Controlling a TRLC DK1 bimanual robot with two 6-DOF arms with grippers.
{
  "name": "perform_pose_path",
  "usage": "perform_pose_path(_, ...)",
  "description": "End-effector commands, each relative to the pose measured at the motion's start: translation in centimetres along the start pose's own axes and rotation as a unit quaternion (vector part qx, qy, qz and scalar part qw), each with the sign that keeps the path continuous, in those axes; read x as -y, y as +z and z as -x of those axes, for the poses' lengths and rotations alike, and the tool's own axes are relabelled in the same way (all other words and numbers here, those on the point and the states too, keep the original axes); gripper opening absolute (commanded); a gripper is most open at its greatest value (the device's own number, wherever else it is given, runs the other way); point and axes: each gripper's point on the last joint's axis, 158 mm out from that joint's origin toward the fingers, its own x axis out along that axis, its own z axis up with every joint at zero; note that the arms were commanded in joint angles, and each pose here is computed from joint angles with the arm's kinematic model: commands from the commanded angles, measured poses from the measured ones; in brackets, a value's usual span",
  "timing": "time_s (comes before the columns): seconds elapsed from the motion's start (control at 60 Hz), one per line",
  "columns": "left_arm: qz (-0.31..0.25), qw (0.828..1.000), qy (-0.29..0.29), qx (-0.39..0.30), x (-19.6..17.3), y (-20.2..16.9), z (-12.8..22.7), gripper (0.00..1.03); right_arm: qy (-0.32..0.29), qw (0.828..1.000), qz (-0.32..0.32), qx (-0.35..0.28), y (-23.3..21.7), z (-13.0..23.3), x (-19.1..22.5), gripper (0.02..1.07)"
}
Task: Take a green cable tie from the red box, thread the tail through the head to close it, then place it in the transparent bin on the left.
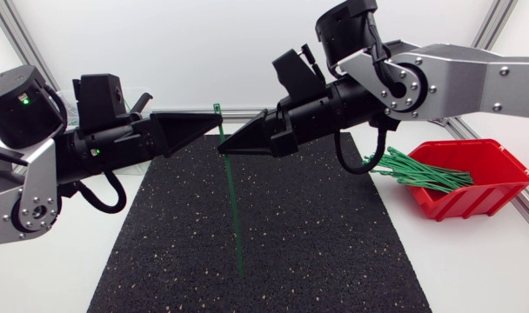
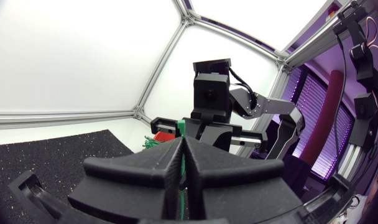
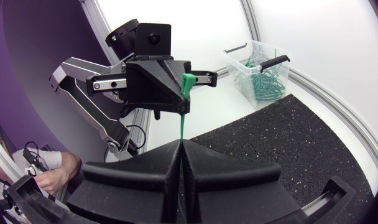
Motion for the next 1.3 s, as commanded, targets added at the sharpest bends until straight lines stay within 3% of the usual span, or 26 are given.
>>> perform_pose_path(0.0, -0.005, 1.000, -0.020, 0.000, 1.1, 0.5, -0.3, 0.04, -0.004, 1.000, -0.019, -0.008, -1.3, -0.4, 0.5, 0.08)
perform_pose_path(0.567, -0.021, 0.999, -0.038, -0.022, 0.6, -0.4, -0.5, 0.03, -0.074, 0.997, 0.018, -0.032, -2.0, -0.9, 1.4, 0.10)
perform_pose_path(0.65, -0.018, 0.999, -0.031, -0.020, -0.2, -0.2, -0.3, 0.03, -0.087, 0.995, 0.019, -0.039, -2.1, -0.4, 1.9, 0.21)
perform_pose_path(0.75, -0.013, 1.000, -0.021, -0.016, -0.9, 0.6, -0.1, 0.03, -0.099, 0.993, 0.029, -0.051, -2.2, 0.4, 2.0, 0.47)
perform_pose_path(0.833, -0.007, 1.000, -0.012, -0.011, -1.5, 1.2, 0.2, 0.03, -0.103, 0.992, 0.040, -0.067, -2.7, 0.9, 1.7, 0.61)
perform_pose_path(0.9, -0.003, 1.000, -0.007, -0.011, -1.8, 1.4, 0.4, 0.03, -0.111, 0.989, 0.053, -0.080, -3.2, 1.3, 1.7, 0.66)
perform_pose_path(1.083, 0.014, 1.000, -0.009, -0.024, -2.1, 1.1, 0.8, 0.03, -0.127, 0.983, 0.071, -0.112, -4.8, 2.7, 2.3, 0.67)
perform_pose_path(1.283, 0.041, 0.998, -0.011, -0.043, -2.5, 0.6, 0.4, 0.03, -0.175, 0.969, 0.094, -0.146, -6.7, 4.0, 3.6, 0.94)
